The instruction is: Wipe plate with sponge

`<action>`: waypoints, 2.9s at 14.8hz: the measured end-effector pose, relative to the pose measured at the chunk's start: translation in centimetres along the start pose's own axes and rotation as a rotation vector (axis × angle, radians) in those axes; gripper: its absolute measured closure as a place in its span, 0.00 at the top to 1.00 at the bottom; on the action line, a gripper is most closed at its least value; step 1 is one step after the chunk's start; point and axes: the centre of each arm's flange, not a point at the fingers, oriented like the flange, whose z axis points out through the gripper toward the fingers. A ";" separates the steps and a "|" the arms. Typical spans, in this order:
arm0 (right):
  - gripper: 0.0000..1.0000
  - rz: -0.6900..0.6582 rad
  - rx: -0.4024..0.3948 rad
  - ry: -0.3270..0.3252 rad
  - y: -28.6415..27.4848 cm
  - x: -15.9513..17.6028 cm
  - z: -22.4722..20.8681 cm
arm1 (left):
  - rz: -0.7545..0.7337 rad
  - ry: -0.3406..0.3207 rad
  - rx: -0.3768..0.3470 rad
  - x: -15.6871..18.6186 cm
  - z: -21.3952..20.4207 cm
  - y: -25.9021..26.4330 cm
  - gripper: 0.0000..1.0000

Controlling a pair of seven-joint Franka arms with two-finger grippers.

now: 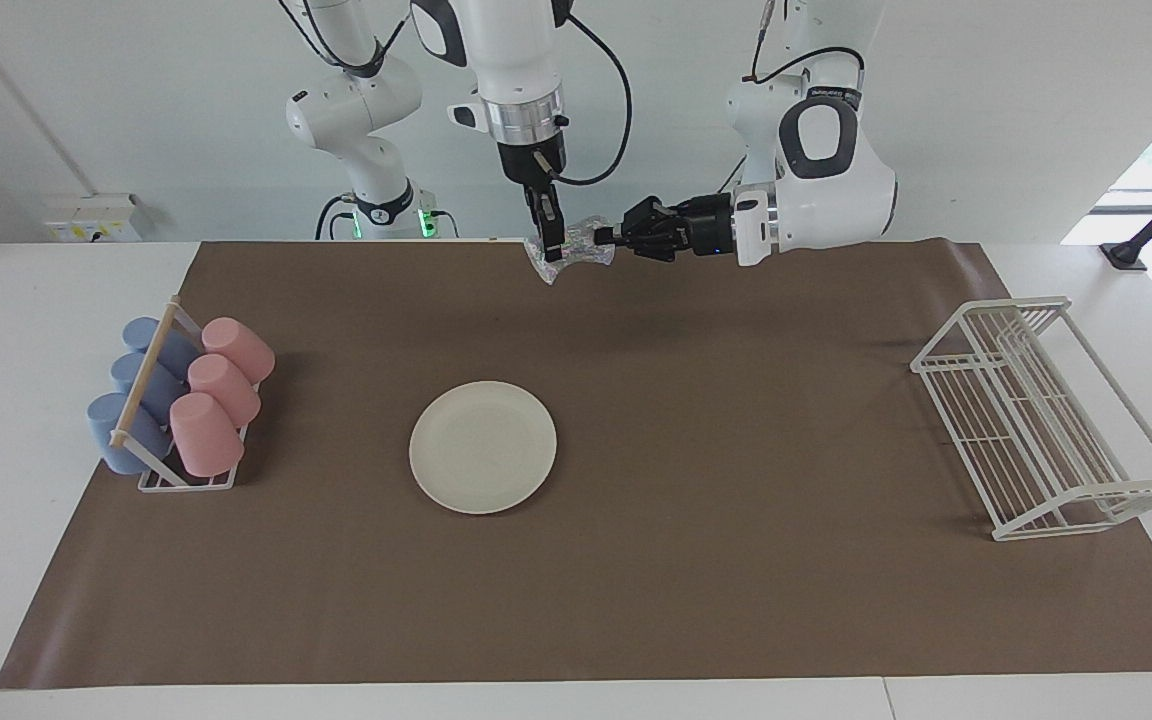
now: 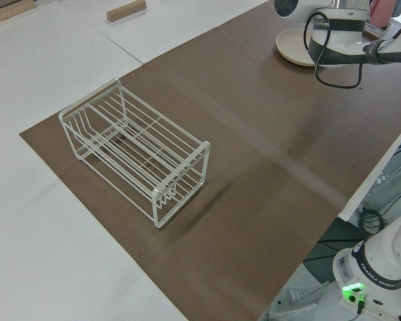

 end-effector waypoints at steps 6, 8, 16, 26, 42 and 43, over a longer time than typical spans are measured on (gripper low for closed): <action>1.00 -0.462 -0.104 0.008 0.3 11.7 -1.9 | -0.009 0.002 0.051 0.2 -0.9 -0.7 0.04; 1.00 -0.608 -0.121 -0.004 0.4 16.4 -2.3 | -0.016 0.006 0.118 0.3 -1.5 -1.2 0.04; 1.00 -0.993 -0.128 -0.037 1.6 26.5 -3.2 | -0.070 0.105 0.466 1.6 -7.5 -1.8 0.04; 1.00 -1.299 -0.114 -0.033 1.4 30.6 -5.0 | -0.129 0.243 1.045 2.8 -15.4 1.9 0.04; 1.00 -1.280 -0.180 -0.101 3.8 36.5 -5.4 | -0.053 0.484 2.175 8.2 -23.6 -1.6 0.04; 1.00 -1.277 -0.179 -0.099 3.7 36.4 -5.4 | -0.062 0.519 2.196 9.0 -23.7 -3.7 0.04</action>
